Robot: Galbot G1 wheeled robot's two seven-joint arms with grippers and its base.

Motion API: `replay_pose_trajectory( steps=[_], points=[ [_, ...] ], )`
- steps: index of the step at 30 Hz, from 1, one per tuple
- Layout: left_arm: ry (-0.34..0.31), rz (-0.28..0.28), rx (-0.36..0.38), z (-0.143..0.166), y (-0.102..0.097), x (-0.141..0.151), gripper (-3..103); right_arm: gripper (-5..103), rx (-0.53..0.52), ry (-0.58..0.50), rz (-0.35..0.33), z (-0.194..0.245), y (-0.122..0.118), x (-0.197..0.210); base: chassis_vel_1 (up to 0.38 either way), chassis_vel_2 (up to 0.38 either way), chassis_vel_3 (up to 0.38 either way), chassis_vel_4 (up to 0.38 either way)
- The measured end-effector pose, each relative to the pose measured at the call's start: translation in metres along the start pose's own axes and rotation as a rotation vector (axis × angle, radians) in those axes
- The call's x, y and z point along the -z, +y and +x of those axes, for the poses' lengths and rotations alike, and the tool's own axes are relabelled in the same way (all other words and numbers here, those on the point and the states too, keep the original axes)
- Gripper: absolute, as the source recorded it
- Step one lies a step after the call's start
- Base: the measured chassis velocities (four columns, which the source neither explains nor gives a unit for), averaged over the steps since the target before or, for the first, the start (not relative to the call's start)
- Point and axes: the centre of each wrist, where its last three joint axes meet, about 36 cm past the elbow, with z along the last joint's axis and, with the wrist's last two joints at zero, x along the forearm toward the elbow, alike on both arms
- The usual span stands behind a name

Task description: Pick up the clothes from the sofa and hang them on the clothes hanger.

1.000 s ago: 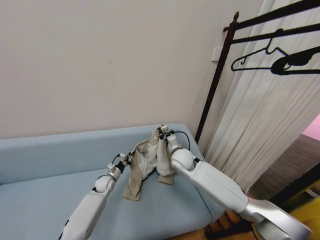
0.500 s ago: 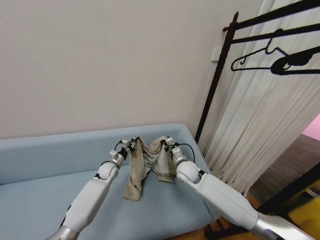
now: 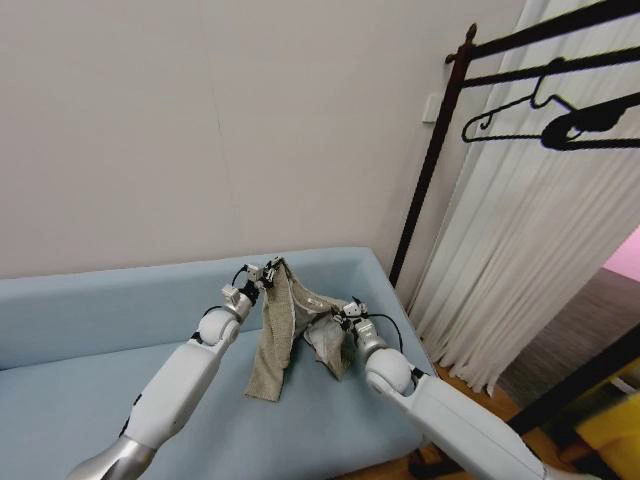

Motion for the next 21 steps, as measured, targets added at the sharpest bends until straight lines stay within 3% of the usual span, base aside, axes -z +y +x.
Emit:
replay_pose_trajectory(
  steps=[7, 17, 21],
  points=[
    [-0.004, -0.001, -0.01, 0.0, -0.003, 0.004, 7, 100, -0.037, 0.112, -0.061, 0.003, 0.02, -0.02, 0.0, 0.0, 0.0, 0.0],
    [-0.009, 0.001, -0.006, 0.002, 0.0, 0.007, 7, 100, -0.105, 0.174, -0.018, 0.016, 0.022, -0.054, 0.0, 0.0, 0.0, 0.0],
    [-0.01, 0.004, -0.008, 0.005, -0.001, 0.007, 7, 100, -0.143, 0.171, -0.034, 0.01, 0.023, -0.057, 0.0, 0.0, 0.0, 0.0]
  ],
)
